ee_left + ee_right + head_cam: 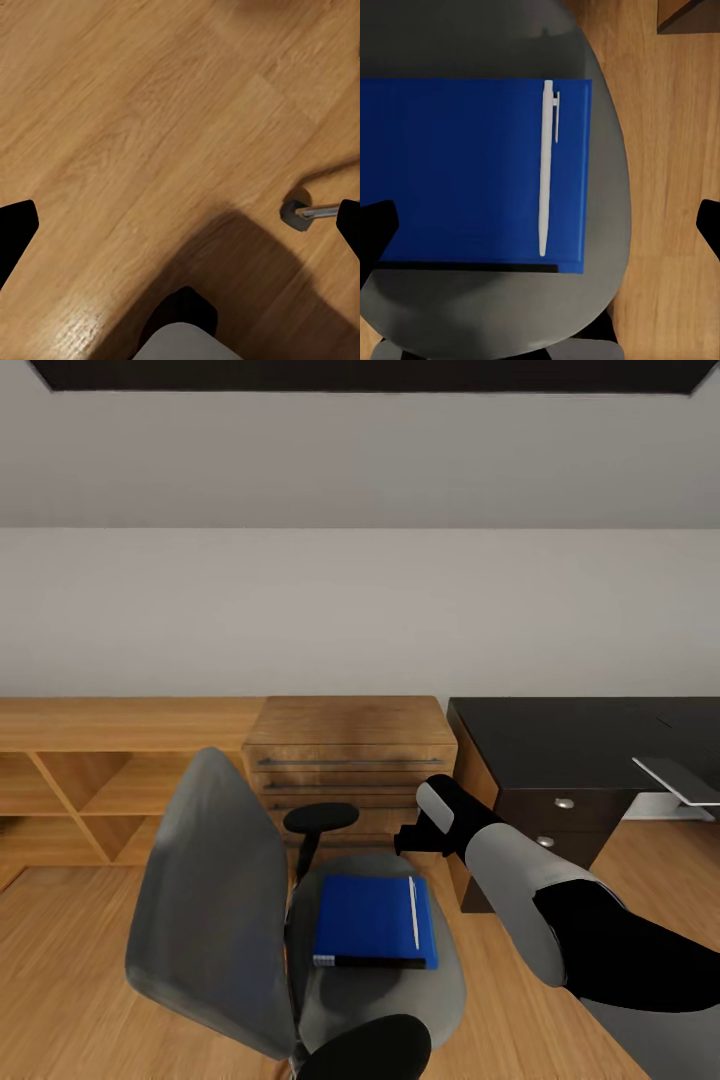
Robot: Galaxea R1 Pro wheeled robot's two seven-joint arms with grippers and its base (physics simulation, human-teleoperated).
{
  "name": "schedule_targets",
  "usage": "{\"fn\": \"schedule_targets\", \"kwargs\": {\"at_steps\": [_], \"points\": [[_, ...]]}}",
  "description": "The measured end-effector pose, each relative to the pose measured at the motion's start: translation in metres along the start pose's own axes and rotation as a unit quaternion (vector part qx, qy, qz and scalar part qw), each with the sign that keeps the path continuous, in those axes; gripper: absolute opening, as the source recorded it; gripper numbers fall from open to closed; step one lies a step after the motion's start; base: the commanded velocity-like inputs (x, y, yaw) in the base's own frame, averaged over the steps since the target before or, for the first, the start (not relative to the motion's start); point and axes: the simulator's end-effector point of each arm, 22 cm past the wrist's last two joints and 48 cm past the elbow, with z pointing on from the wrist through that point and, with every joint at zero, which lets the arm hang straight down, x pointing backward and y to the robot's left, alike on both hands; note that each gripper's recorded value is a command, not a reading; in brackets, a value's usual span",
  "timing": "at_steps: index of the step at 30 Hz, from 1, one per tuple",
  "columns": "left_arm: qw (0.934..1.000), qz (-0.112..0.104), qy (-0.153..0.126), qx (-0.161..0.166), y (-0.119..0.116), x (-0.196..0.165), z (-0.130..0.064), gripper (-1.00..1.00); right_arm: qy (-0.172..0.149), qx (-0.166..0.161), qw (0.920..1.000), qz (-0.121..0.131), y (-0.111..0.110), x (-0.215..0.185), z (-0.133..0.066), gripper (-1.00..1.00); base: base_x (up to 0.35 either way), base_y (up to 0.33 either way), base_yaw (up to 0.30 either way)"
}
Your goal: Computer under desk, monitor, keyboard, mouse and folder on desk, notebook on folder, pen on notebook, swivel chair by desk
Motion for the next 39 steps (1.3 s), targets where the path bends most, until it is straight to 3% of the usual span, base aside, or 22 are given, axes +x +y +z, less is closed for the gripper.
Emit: {"fn": "schedule_targets", "kwargs": {"at_steps": [9, 39], "points": [[1.0, -0.001, 0.0, -0.001, 0.001, 0.0, 0.0, 1.0, 0.0, 0.0, 1.0, 0.0, 0.0, 0.0, 0.0, 1.0, -0.001, 0.0, 0.0], [1.0, -0.002, -0.002, -0.002, 0.009, 0.026, 0.047, 1.0, -0.001, -0.001, 1.0, 0.001, -0.001, 0.016, 0.052, 1.0, 0.0, 0.0, 0.0]]}}
